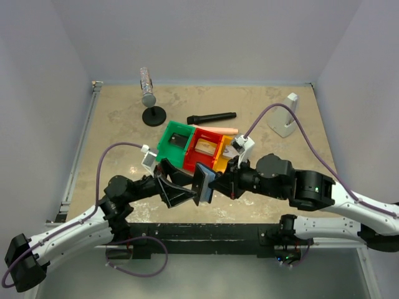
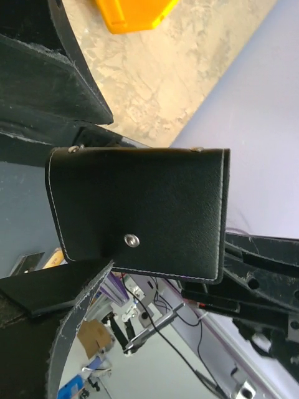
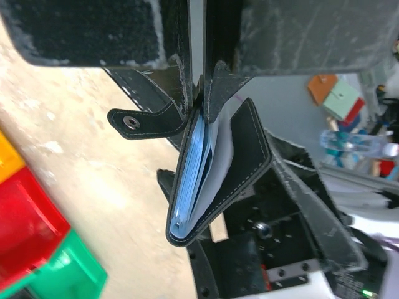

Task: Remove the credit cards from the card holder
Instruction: Open the card holder.

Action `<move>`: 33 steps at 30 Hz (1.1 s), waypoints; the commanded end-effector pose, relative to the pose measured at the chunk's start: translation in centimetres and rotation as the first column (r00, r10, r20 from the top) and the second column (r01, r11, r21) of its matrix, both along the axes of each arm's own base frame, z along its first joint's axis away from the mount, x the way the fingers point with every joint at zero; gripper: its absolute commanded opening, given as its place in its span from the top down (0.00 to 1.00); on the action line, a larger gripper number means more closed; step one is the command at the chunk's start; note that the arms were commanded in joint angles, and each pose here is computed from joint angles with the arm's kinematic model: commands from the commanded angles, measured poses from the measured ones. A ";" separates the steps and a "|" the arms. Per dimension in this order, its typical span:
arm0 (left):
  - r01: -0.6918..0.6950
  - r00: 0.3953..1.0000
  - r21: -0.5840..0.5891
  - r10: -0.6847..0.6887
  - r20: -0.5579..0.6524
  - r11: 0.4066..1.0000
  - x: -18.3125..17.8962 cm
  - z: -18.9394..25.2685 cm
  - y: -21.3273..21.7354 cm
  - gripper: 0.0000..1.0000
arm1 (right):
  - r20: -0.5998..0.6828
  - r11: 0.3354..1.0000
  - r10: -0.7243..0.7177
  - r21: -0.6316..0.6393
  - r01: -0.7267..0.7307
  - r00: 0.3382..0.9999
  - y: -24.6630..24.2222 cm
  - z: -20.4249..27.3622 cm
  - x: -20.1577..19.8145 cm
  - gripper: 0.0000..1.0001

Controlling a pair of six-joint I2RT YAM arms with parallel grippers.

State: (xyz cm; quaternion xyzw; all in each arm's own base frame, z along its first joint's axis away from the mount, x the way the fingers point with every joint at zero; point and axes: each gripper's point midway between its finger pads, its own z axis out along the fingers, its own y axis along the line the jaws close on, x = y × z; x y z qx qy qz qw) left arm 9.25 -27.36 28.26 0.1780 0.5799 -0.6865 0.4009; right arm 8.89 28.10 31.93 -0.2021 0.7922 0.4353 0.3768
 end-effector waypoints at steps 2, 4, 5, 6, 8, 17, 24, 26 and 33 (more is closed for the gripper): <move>-0.051 0.998 0.029 0.050 0.029 0.998 1.1 1.2 -0.3 0.07 | -0.013 0.988 -0.094 -0.127 0.092 0.995 -1.6 -1.0 1.2 1.00; -0.069 0.997 0.032 0.068 0.032 0.997 1.4 1.3 -0.3 0.06 | -0.030 0.979 -0.111 -0.177 0.104 0.993 -1.9 -1.8 1.3 1.00; -0.075 0.997 0.036 0.074 0.033 0.997 1.5 1.3 -0.3 0.05 | -0.031 0.972 -0.127 -0.204 0.118 0.991 -2.0 -2.1 1.5 1.00; -0.077 0.997 0.036 0.076 0.035 0.996 1.6 1.4 -0.3 0.05 | -0.033 0.967 -0.130 -0.223 0.120 0.991 -2.0 -2.4 1.6 1.00; -0.071 0.997 0.048 0.069 0.041 0.996 1.6 1.3 -0.5 0.04 | -0.037 0.970 -0.122 -0.218 0.111 0.992 -1.8 -2.5 1.5 1.00; -0.068 0.996 0.207 0.054 0.071 0.976 1.4 -1.0 -2.6 0.01 | -0.047 0.949 -0.146 -0.287 0.127 0.988 -1.9 -2.8 1.7 1.00; -0.116 0.992 0.289 0.097 0.080 0.950 2.2 -2.4 -3.0 0.18 | -0.052 0.944 -0.146 -0.307 0.123 0.988 -1.6 -2.9 1.8 1.00; -0.130 0.990 0.297 0.110 0.083 0.946 2.5 -2.5 -2.9 0.24 | -0.052 0.943 -0.142 -0.310 0.119 0.989 -1.5 -2.9 1.8 1.00; -0.135 0.991 0.333 0.119 0.069 0.933 2.8 -3.0 -3.1 0.48 | -0.057 0.941 -0.134 -0.321 0.108 0.989 -1.2 -3.2 1.7 1.00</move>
